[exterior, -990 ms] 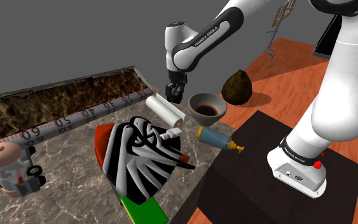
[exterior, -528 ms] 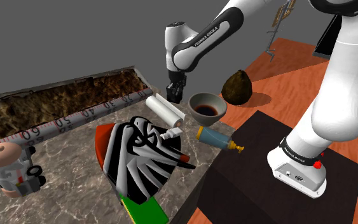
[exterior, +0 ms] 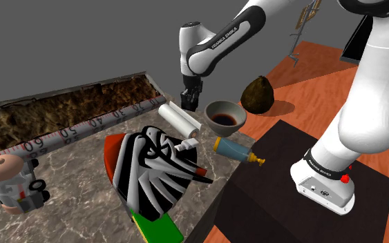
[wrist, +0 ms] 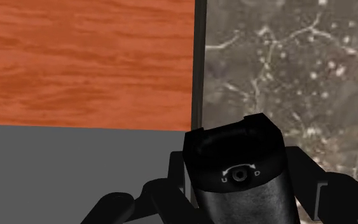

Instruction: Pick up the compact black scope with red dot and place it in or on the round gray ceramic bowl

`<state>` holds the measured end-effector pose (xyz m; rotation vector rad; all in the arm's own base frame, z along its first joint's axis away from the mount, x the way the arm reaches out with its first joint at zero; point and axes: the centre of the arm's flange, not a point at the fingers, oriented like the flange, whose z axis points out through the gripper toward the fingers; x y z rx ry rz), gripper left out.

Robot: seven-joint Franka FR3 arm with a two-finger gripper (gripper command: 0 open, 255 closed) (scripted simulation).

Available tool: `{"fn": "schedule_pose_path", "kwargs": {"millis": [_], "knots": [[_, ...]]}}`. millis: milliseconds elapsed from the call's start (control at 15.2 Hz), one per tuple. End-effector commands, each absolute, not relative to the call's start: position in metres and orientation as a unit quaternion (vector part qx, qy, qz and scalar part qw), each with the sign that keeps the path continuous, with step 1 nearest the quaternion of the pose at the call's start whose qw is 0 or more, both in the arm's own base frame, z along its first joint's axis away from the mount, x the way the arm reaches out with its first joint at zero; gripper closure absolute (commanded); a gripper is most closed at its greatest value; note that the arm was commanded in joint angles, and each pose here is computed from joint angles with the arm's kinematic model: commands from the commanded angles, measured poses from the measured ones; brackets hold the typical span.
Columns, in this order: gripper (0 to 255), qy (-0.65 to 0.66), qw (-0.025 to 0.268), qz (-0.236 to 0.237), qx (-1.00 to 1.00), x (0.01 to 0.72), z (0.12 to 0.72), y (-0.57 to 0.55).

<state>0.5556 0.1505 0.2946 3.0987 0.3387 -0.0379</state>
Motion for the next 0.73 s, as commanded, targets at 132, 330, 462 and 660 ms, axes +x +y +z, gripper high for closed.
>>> {"fn": "schedule_pose_path", "kwargs": {"millis": [132, 330, 462, 660], "knots": [[255, 0.109, 0.012, -0.012, 0.994, 0.555, 0.315, 0.151], [255, 0.109, 0.012, -0.012, 0.994, 0.555, 0.331, 0.151], [255, 0.109, 0.012, -0.012, 0.994, 0.555, 0.342, 0.151], [255, 0.109, 0.012, -0.012, 0.994, 0.555, 0.358, 0.151]]}}
